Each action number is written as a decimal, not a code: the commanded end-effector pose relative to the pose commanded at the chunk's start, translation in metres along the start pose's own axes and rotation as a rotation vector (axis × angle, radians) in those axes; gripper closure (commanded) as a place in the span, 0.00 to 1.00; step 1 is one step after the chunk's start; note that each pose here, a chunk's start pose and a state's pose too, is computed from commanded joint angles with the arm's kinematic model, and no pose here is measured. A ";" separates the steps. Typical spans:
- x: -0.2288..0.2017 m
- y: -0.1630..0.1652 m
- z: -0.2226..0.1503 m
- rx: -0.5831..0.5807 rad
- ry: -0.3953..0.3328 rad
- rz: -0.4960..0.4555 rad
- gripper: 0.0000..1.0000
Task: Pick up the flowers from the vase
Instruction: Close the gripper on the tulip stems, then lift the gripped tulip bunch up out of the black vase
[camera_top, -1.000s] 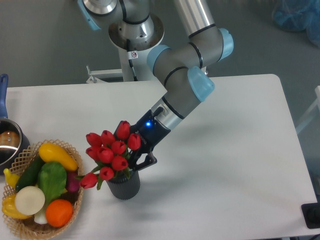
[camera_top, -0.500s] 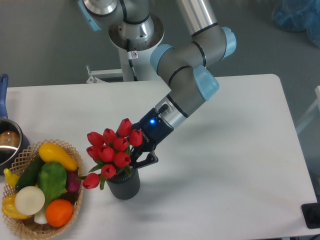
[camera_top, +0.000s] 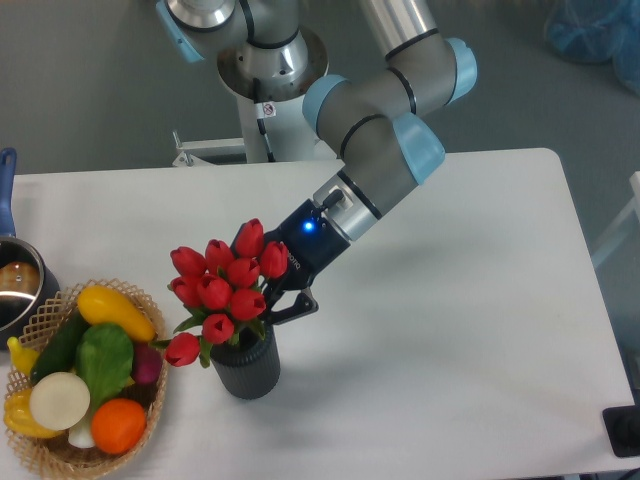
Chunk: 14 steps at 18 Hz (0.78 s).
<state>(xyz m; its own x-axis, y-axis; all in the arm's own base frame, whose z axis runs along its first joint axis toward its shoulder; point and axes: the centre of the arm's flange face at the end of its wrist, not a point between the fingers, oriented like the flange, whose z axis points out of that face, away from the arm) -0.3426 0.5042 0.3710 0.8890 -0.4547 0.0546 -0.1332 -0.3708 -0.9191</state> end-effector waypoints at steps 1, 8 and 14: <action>0.001 -0.002 -0.002 0.001 -0.003 0.004 0.54; 0.009 -0.014 -0.016 0.005 -0.024 -0.011 0.54; 0.014 -0.032 -0.027 0.041 -0.032 -0.025 0.54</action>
<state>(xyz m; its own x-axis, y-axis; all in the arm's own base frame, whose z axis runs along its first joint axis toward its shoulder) -0.3381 0.4874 0.4114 0.9055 -0.4192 0.0662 -0.0929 -0.3480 -0.9329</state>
